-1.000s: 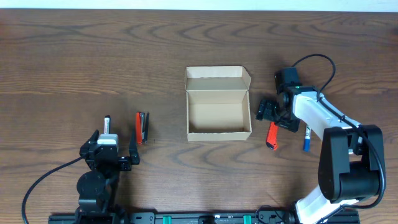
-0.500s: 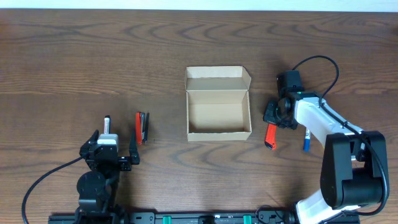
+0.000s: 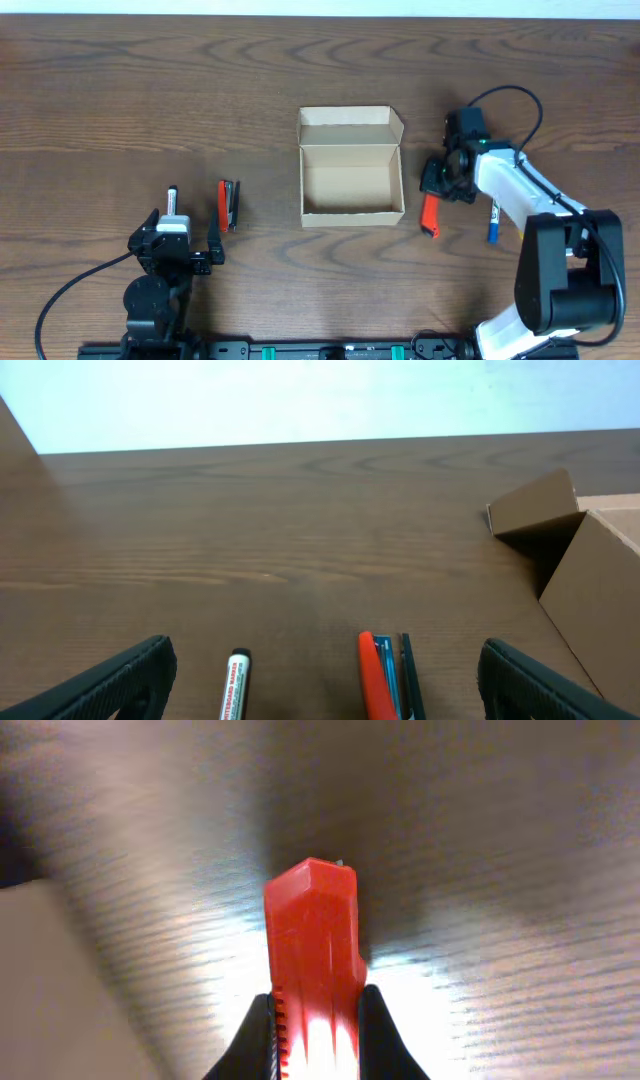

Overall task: Pack container
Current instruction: 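Carry the box cutter into the cardboard box and release it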

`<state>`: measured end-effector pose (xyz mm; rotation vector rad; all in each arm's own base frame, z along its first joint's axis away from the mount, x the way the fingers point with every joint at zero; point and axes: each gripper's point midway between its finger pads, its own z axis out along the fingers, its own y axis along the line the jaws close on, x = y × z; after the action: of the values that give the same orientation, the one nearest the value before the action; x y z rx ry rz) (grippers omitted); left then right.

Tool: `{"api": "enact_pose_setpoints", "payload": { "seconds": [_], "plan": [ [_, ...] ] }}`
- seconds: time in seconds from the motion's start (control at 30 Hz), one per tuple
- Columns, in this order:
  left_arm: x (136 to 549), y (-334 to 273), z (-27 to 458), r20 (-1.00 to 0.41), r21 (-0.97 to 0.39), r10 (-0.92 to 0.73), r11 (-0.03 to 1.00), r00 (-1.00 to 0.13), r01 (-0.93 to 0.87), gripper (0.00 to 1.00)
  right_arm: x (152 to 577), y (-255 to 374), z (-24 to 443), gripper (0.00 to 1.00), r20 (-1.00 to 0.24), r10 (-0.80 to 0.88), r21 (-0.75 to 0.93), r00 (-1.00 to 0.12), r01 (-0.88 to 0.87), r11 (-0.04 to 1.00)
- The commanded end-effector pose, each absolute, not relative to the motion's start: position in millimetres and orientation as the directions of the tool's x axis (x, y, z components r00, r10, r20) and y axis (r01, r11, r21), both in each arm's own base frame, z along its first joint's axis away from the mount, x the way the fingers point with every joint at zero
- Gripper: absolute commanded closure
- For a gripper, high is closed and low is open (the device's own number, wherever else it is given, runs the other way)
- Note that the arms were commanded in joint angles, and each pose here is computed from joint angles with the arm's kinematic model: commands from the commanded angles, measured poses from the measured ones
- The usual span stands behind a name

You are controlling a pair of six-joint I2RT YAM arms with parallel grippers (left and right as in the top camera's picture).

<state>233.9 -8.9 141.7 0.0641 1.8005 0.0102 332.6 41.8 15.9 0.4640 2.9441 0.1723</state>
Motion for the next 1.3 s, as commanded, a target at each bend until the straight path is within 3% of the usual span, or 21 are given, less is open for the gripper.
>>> {"api": "enact_pose_setpoints", "payload": {
  "seconds": [0.0,0.17,0.33,0.4,0.5,0.57,0.7,0.9,1.27],
  "plan": [
    [234,-8,128,-0.965,0.04,0.047,0.999,-0.257,0.035,0.05,363,57,82,0.99,-0.301,0.209,0.224,-0.931,0.144,0.964],
    [234,-8,128,-0.965,0.04,0.047,0.999,-0.257,0.035,0.05,366,72,145,0.99,-0.455,0.105,0.23,-0.885,-0.003,0.973],
    [234,-8,128,-0.965,0.04,0.047,0.999,-0.257,0.035,0.05,345,120,180,0.98,-0.57,-0.214,0.186,-0.793,-0.379,0.907],
    [234,-8,128,-0.965,0.04,0.047,0.999,-0.257,0.035,0.05,330,141,186,0.98,-0.594,-0.361,0.138,-0.719,-0.533,0.835],
    [234,-9,128,-0.965,0.039,0.047,0.999,-0.257,0.036,0.05,295,181,191,0.98,-0.618,-0.606,0.063,-0.501,-0.8,0.596],
    [234,-9,128,-0.965,0.039,0.047,0.999,-0.257,0.038,0.05,277,198,190,0.99,-0.613,-0.696,0.014,-0.374,-0.886,0.464],
    [234,-9,128,-0.965,0.038,0.047,0.999,-0.257,0.038,0.05,269,214,189,0.99,-0.595,-0.777,-0.097,-0.206,-0.941,0.324],
    [234,-9,128,-0.965,0.038,0.047,0.999,-0.257,0.038,0.05,284,222,197,0.99,-0.62,-0.767,-0.155,-0.165,-0.932,0.326],
    [234,-9,128,-0.965,0.038,0.047,0.999,-0.257,0.038,0.05,303,237,177,0.99,-0.498,-0.864,-0.091,-0.081,-0.985,0.145]
  ]
}}
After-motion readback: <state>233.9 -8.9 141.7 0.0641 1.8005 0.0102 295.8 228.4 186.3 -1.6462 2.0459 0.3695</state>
